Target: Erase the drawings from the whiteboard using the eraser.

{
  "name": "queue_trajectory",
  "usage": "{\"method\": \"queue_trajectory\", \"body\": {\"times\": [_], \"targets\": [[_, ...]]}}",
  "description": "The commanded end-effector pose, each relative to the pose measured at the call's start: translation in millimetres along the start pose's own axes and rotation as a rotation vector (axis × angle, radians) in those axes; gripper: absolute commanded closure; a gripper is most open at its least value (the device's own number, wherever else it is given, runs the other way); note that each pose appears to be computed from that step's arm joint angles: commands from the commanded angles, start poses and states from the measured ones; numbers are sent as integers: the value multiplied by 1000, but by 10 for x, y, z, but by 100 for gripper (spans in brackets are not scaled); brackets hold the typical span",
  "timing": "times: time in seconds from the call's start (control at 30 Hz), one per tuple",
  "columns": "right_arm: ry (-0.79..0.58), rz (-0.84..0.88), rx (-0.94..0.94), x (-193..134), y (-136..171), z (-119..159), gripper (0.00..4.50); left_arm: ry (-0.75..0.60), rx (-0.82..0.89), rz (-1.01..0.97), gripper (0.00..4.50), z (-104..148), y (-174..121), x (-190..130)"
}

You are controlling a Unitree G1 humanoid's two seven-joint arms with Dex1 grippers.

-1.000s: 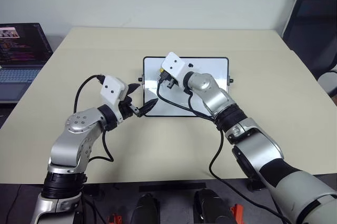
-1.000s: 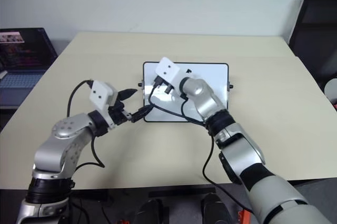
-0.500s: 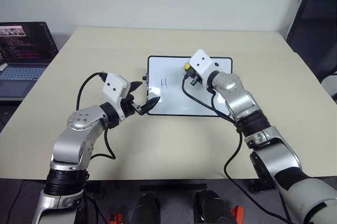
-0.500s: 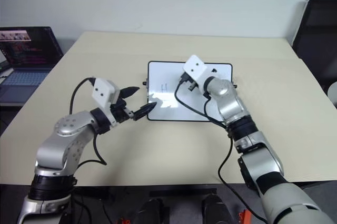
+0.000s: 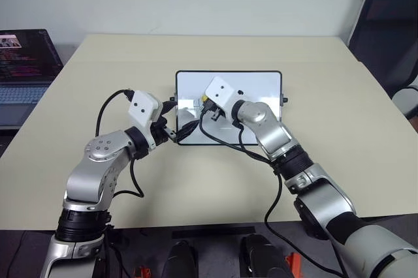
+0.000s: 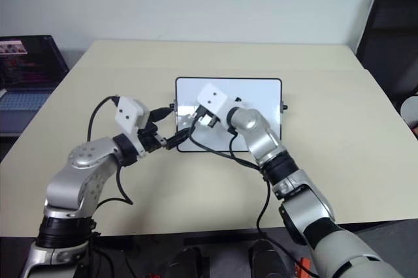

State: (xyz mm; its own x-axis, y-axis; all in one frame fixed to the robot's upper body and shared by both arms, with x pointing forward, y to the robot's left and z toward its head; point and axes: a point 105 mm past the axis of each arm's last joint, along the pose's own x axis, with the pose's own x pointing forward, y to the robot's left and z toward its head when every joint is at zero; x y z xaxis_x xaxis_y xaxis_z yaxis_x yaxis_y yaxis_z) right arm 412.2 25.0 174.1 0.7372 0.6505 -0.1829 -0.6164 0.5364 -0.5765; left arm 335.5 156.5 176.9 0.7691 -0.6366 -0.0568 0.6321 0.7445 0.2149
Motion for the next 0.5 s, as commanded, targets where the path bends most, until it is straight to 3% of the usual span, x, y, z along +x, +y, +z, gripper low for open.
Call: {"method": "queue_trajectory", "body": {"times": [0.03, 0.27, 0.5], "targets": [[8, -58, -25, -26, -182, 1, 338, -37, 32, -8, 0, 133, -32, -13], [50, -221, -29, -153, -634, -142, 338, -37, 31, -11, 0, 161, -51, -4], [59, -191, -18, -187, -574, -205, 338, -36, 27, -15, 0, 132, -31, 0]]}}
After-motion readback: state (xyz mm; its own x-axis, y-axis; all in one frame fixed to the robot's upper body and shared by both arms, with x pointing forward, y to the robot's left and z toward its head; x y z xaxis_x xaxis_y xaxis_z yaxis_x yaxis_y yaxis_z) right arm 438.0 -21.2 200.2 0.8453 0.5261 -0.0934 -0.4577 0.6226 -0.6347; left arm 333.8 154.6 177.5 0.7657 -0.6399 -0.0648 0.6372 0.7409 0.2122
